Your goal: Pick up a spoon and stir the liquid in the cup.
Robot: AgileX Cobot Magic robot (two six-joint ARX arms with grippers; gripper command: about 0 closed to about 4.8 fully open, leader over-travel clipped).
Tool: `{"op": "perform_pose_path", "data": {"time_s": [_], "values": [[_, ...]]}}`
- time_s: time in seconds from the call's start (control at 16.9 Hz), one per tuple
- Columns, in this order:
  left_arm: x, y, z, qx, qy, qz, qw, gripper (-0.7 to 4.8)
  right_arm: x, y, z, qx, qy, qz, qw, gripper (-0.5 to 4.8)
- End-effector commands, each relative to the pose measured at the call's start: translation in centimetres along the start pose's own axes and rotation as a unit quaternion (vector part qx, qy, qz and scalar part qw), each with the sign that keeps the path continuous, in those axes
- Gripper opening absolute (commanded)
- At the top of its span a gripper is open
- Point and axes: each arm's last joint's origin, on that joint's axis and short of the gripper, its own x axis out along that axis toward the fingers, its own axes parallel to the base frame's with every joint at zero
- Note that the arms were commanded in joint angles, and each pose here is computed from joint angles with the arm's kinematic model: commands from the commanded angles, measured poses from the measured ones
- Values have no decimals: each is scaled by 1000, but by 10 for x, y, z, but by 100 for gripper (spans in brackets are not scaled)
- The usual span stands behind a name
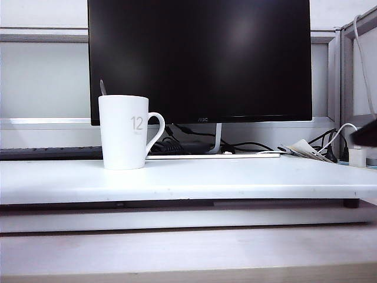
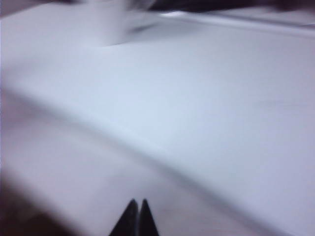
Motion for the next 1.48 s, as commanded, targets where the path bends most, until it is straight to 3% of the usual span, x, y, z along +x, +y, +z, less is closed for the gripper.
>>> {"op": "perform_pose_path", "data": {"time_s": [0.06,0.59,0.77,1.0,1.3,1.48], "values": [[1,1,-2,5,4,2,1000,-4,0,-4,0,4,-10,-64,998,-4],[0,5,0,0,-10,13,1000,-4,-1,-5,1,8,-20,-68,997,-4],[1,19,2,-12,-54,73,996,-4,-5,-18,6,22,-56,-130,990,-4],[-2,31,5,-24,-71,143,987,-4,-10,-36,6,39,-62,-223,972,-4],[-3,33,5,-27,-74,158,984,-4,-17,-53,5,55,-64,-316,945,-4],[-3,33,5,-27,-74,158,984,-4,-19,-55,5,57,-65,-330,940,-4]]}}
